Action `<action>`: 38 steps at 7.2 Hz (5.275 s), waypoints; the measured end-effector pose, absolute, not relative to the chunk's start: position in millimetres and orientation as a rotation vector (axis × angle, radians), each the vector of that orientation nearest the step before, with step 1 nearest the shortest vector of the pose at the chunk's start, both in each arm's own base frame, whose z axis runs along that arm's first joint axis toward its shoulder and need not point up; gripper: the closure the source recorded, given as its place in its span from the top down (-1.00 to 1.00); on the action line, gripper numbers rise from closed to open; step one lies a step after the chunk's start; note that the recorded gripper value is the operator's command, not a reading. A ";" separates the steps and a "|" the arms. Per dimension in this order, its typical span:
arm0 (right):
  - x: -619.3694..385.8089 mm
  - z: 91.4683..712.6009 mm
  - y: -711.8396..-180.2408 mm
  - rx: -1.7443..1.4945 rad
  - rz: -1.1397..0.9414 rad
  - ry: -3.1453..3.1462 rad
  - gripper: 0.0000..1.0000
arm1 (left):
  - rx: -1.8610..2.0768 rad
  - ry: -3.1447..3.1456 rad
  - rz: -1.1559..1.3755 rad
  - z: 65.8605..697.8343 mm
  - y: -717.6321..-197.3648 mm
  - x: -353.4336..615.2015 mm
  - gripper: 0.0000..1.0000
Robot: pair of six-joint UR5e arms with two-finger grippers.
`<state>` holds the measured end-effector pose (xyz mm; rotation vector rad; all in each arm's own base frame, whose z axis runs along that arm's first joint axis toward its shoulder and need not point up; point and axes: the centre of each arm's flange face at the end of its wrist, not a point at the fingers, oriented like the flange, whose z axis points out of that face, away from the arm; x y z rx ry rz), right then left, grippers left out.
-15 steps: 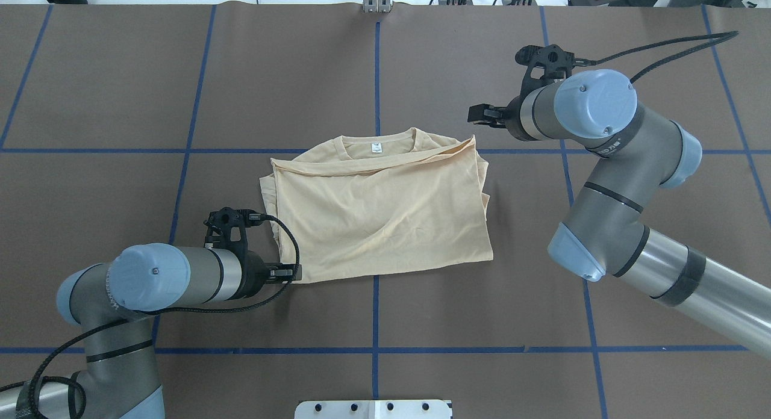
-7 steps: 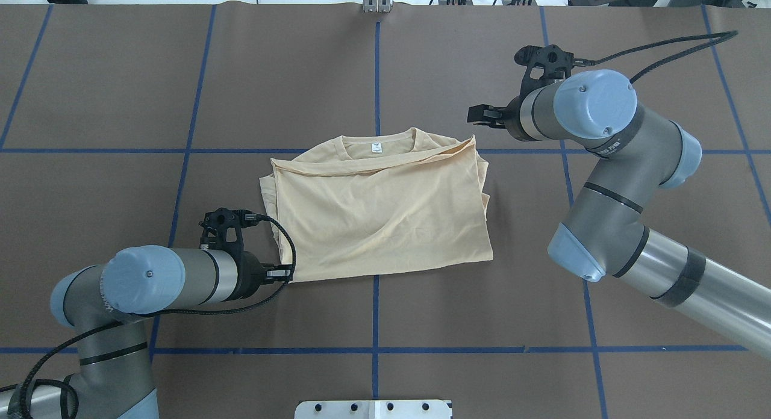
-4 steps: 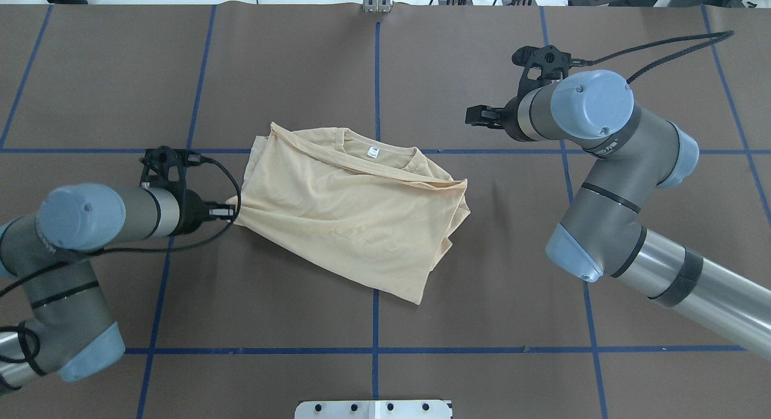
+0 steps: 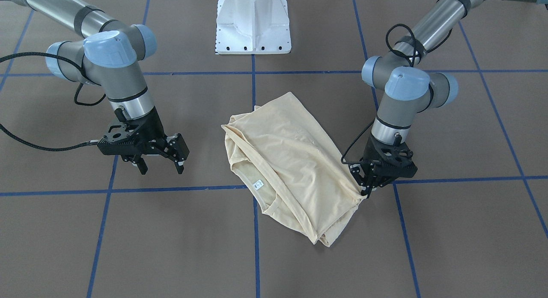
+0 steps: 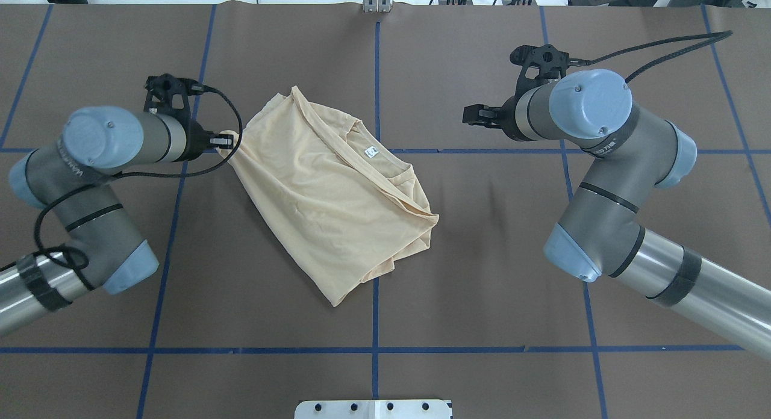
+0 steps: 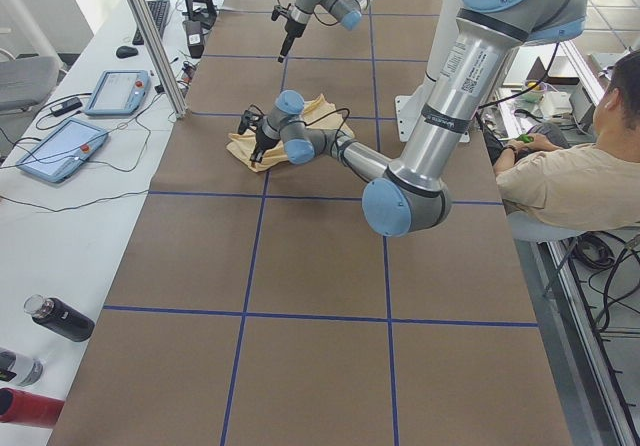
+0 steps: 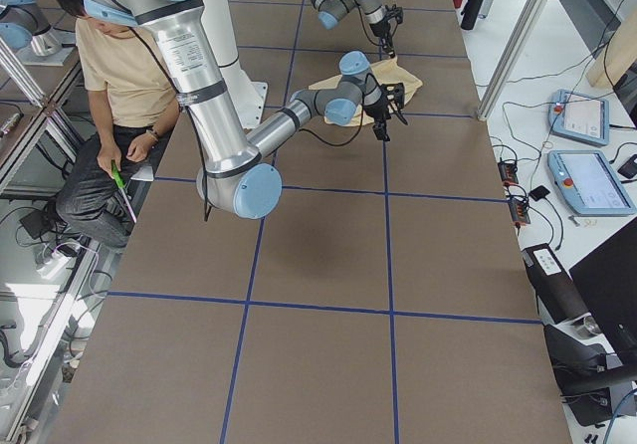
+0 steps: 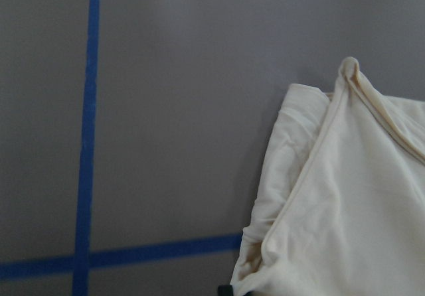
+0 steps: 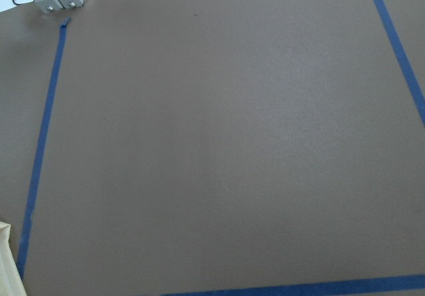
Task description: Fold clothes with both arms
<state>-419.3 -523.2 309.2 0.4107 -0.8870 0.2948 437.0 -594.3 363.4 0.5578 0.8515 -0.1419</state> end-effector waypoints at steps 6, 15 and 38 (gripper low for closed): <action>-424.5 305.6 -519.6 0.408 0.290 -0.894 1.00 | 0.681 0.716 -0.135 362.8 -716.9 415.7 0.96; -598.2 184.5 -563.2 0.299 0.512 -0.919 0.65 | 0.702 0.769 0.067 389.0 -703.8 330.5 1.00; -533.7 278.7 -341.3 0.367 0.300 -0.870 0.98 | 0.698 0.806 0.047 381.8 -687.6 338.4 1.00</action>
